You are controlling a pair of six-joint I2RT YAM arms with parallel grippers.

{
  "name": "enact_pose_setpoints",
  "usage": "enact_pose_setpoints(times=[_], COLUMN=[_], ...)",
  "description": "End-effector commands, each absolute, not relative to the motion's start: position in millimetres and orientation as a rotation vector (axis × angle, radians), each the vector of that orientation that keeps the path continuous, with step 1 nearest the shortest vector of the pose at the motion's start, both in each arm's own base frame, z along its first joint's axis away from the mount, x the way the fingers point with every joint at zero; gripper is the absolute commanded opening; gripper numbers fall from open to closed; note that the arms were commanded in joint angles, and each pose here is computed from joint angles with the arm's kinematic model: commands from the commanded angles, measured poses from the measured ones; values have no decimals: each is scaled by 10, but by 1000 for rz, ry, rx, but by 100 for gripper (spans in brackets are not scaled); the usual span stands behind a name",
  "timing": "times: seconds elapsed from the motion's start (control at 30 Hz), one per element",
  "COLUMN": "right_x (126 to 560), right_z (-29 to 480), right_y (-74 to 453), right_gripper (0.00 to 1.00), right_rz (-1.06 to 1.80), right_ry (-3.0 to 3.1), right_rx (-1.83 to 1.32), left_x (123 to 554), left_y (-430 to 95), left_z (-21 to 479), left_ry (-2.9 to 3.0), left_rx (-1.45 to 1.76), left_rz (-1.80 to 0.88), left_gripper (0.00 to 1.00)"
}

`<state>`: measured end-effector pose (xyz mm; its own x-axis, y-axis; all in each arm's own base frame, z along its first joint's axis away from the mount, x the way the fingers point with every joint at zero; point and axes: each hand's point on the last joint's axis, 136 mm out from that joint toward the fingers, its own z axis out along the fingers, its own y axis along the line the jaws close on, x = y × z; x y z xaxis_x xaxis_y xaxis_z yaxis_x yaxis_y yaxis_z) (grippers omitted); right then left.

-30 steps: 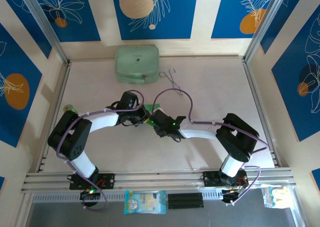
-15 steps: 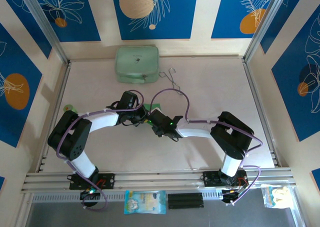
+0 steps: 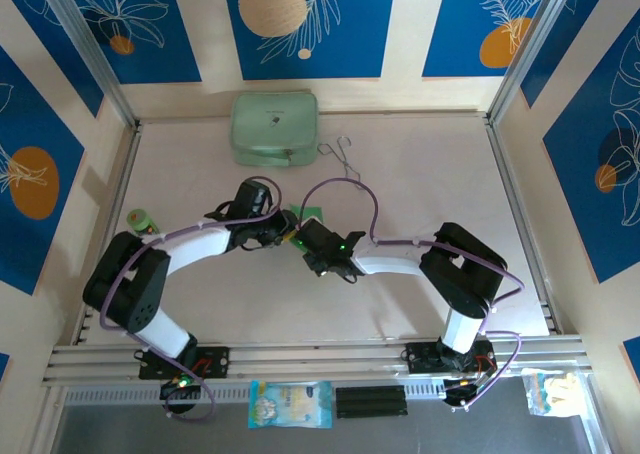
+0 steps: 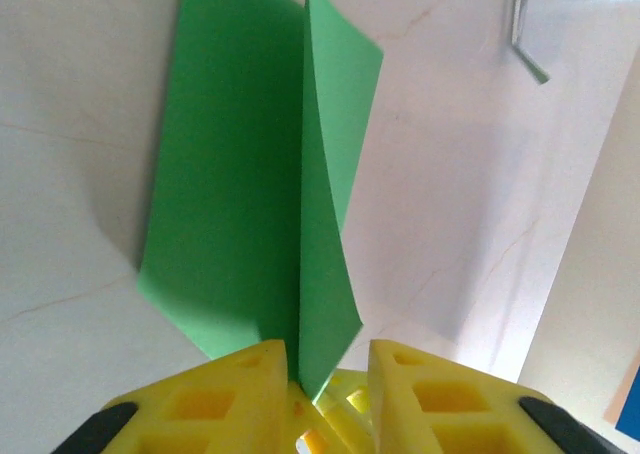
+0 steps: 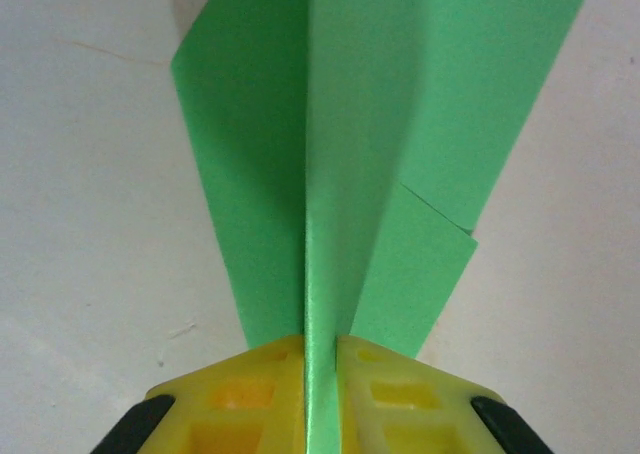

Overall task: Fold a paper plane with a square sheet of paper (pick it up from the middle)
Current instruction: Fourth fold the wing at the center of the table.

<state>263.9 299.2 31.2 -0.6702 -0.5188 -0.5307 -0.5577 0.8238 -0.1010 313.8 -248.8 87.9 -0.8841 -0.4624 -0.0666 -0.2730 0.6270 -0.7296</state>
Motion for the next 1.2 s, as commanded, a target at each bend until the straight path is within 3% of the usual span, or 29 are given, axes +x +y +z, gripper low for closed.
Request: enact_pose_setpoints(times=[0.0, 0.4, 1.17], right_x=[2615, 2576, 2585], right_z=[283, 273, 365], right_y=[3052, 3074, 3057], right_gripper=[15, 13, 13], right_rz=[187, 430, 690], right_ry=[2477, 2534, 2569], right_rx=[-782, -738, -702], left_x=[3081, 2896, 3073], left_y=[-2268, -2450, -2748], left_z=[854, 505, 398], left_ry=[2583, 2656, 2686], left_rx=[-611, -583, -448], left_rz=[-1001, -1115, -1172], left_gripper=[29, 16, 19])
